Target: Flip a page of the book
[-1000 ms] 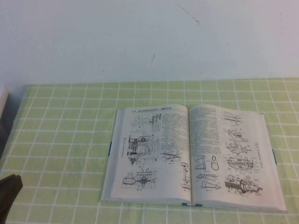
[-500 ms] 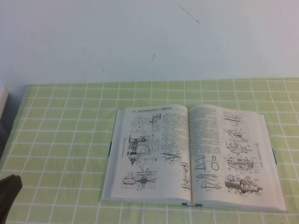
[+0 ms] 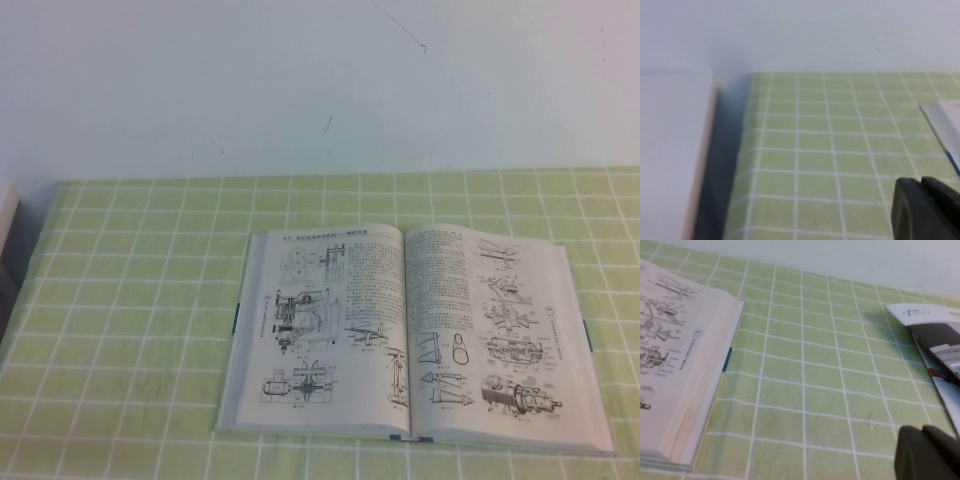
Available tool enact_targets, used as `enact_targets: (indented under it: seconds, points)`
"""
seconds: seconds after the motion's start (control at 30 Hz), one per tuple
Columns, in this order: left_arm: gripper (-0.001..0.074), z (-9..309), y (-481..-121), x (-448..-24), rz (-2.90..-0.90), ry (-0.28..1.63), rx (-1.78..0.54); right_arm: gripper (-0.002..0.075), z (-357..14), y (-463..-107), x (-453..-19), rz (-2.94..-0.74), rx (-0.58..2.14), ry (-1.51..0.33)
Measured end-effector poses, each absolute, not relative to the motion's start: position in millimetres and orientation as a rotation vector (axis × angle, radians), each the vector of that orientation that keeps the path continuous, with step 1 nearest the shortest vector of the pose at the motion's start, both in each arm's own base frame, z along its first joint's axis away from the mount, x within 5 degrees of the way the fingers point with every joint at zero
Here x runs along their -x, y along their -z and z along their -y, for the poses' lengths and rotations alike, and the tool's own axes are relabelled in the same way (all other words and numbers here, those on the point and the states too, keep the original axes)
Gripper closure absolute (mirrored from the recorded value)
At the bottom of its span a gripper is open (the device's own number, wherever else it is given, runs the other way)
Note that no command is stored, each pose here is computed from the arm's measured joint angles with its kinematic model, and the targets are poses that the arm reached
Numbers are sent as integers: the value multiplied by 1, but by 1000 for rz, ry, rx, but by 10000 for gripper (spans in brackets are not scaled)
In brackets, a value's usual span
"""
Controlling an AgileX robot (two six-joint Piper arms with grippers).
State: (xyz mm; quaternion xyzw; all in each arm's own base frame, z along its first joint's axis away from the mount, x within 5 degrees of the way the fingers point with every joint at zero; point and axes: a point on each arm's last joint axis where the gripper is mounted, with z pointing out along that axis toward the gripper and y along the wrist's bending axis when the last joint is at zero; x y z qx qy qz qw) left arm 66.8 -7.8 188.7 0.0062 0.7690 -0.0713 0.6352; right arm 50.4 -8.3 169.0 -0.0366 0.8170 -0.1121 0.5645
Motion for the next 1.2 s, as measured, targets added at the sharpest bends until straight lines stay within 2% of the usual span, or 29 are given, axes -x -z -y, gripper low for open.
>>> enact_targets:
  seconds: [0.17,0.33,0.47,1.2]
  points:
    - [738,-4,-194,-58,-1627,14,131,728,8,-169,-50,-1922,86,264]
    - [738,-7,-184,-55,-1731,-73,119,728,8,-169,-50,-1922,86,264]
    - [738,-4,-175,-53,-1831,-41,101,728,8,-169,-50,-1922,86,263]
    - [738,-2,-175,-53,-1836,-1,103,729,8,-169,-50,-1922,86,263]
